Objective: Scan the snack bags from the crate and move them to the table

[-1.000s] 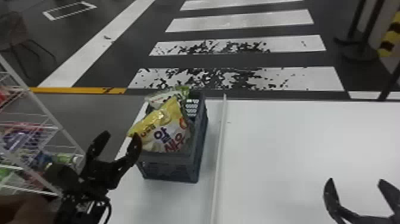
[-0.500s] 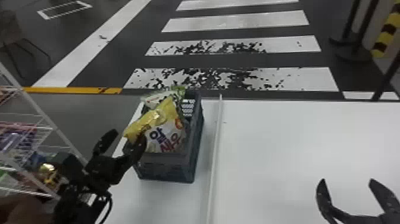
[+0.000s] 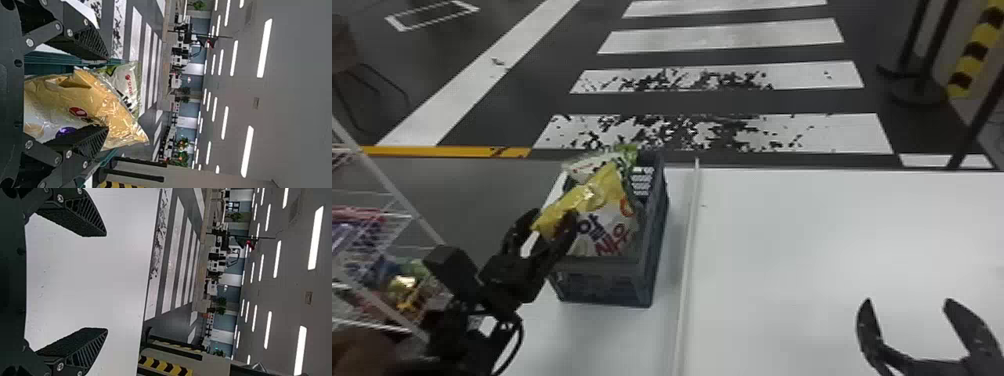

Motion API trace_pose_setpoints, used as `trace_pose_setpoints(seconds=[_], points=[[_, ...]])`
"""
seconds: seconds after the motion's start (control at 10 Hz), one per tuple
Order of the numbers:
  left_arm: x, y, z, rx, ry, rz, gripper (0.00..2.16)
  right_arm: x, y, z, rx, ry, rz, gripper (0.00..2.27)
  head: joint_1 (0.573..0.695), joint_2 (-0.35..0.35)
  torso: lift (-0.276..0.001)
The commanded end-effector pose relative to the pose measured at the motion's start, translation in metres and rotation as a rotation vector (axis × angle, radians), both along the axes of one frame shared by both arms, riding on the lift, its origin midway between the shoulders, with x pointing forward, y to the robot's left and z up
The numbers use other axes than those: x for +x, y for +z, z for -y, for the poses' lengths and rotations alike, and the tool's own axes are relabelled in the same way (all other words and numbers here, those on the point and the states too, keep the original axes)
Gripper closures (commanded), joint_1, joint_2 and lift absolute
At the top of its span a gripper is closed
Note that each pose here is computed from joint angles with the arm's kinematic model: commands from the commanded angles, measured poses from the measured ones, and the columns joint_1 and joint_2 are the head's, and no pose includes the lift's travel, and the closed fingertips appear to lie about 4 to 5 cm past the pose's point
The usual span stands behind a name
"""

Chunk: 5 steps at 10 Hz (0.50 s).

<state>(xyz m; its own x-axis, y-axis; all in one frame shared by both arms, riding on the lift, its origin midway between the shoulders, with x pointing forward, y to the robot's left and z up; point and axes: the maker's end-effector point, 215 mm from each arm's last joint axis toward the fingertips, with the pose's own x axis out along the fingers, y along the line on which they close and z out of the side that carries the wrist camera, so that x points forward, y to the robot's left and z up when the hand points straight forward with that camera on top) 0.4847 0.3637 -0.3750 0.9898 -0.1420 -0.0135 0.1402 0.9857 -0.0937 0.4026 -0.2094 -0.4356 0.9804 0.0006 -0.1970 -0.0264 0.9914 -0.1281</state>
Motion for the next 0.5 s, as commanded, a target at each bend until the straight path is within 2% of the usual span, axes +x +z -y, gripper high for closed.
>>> trace_pose_setpoints(seconds=[0.0, 0.1, 0.3, 0.4], points=[[0.001, -0.005, -0.001, -0.006, 0.008, -0.018, 1.66, 0.0, 0.001, -0.001, 0.001, 0.001, 0.001, 0.13, 0.695, 0.193, -0.095], [0.002, -0.015, 0.003, -0.011, -0.01, -0.054, 1.82, 0.0, 0.002, -0.003, 0.004, 0.004, 0.005, 0.13, 0.695, 0.194, -0.095], [0.002, -0.016, 0.007, -0.013, -0.026, -0.059, 2.02, 0.002, 0.004, -0.007, 0.01, 0.009, 0.008, 0.13, 0.695, 0.192, -0.095], [0.003, -0.014, 0.009, -0.013, -0.03, -0.055, 2.03, 0.002, 0.004, -0.008, 0.011, 0.009, 0.011, 0.13, 0.695, 0.192, -0.095]])
